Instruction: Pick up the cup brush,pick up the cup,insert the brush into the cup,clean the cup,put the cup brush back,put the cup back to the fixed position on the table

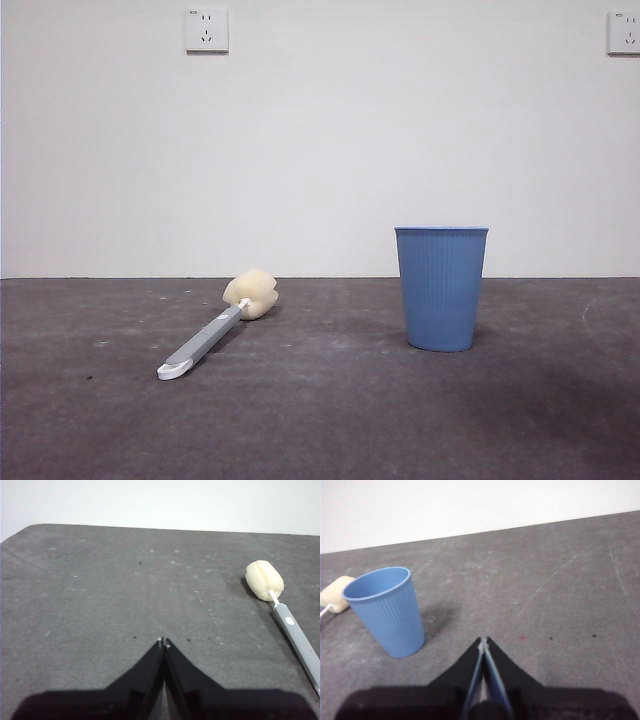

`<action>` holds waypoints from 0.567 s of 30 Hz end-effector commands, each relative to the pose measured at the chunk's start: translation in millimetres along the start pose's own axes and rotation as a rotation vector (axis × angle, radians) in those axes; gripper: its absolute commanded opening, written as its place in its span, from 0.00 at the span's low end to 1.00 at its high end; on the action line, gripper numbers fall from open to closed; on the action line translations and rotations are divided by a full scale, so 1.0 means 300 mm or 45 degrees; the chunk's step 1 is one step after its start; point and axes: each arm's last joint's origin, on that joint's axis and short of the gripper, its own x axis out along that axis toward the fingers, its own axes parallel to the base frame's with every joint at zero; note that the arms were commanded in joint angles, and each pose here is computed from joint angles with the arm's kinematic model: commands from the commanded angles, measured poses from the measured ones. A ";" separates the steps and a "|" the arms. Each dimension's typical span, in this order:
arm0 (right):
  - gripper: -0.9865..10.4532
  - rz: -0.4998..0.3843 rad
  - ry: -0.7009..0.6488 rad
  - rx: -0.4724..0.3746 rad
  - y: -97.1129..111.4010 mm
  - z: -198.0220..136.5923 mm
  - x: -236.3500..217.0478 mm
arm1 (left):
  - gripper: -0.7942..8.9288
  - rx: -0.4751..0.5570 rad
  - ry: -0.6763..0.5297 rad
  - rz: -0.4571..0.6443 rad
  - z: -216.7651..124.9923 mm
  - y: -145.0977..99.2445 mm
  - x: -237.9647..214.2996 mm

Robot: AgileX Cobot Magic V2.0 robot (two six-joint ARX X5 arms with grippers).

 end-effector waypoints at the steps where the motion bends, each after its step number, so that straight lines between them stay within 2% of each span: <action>1: 0.09 0.003 -0.002 0.092 -0.001 -0.008 0.003 | 0.08 -0.012 -0.003 -0.006 -0.009 0.001 0.004; 5: 0.08 0.023 -0.075 0.245 0.004 0.024 -0.003 | 0.07 -0.121 -0.019 -0.094 0.012 -0.007 -0.003; 7: 0.08 0.033 -0.111 0.283 0.009 0.054 -0.013 | 0.07 -0.172 -0.039 -0.132 0.037 -0.012 -0.012; 13: 0.08 0.086 -0.198 0.268 0.032 0.183 -0.053 | 0.07 -0.238 -0.089 -0.159 0.150 -0.021 -0.062; 17: 0.08 0.156 -0.159 0.255 0.052 0.277 -0.074 | 0.08 -0.235 -0.060 -0.220 0.230 -0.032 -0.092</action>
